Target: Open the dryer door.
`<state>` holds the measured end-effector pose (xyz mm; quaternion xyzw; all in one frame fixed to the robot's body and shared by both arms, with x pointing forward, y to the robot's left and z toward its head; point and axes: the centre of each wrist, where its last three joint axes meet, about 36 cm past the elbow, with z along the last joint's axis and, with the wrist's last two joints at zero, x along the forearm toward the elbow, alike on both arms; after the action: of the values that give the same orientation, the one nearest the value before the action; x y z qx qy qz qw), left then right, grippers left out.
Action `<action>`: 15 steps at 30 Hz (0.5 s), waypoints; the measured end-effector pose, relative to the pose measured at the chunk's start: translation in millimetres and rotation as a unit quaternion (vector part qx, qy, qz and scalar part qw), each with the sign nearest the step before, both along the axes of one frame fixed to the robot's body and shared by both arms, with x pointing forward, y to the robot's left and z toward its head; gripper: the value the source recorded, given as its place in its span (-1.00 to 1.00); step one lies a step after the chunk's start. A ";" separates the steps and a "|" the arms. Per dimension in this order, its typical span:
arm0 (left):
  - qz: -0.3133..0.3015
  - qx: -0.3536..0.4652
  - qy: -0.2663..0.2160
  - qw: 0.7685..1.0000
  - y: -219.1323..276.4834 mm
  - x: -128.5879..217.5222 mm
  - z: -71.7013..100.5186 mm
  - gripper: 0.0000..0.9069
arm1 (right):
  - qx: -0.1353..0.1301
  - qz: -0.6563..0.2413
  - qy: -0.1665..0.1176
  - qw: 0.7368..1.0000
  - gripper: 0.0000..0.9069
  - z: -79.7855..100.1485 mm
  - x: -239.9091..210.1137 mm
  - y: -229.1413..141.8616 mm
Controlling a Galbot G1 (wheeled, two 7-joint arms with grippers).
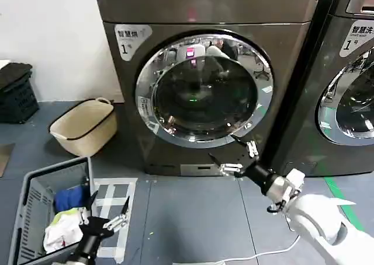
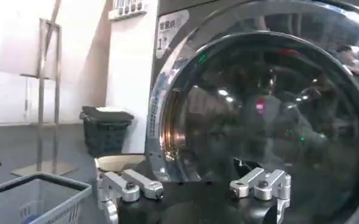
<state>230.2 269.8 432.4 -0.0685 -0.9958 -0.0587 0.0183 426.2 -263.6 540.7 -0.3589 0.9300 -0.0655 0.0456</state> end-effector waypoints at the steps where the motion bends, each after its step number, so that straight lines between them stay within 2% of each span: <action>1: 0.001 0.000 0.000 1.000 0.4 -0.2 0.1 1.00 | 0.001 0.003 0.000 1.000 1.00 0.4 2.1 1.9; 15: 0.006 0.002 -0.002 1.000 -1.2 -1.9 1.2 1.00 | 0.005 0.031 0.007 0.999 1.00 0.7 28.9 27.1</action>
<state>228.3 268.5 433.6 -0.0622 -0.9961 -0.0605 0.0170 455.1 -236.5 541.3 -0.3878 0.9190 -0.0568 0.0430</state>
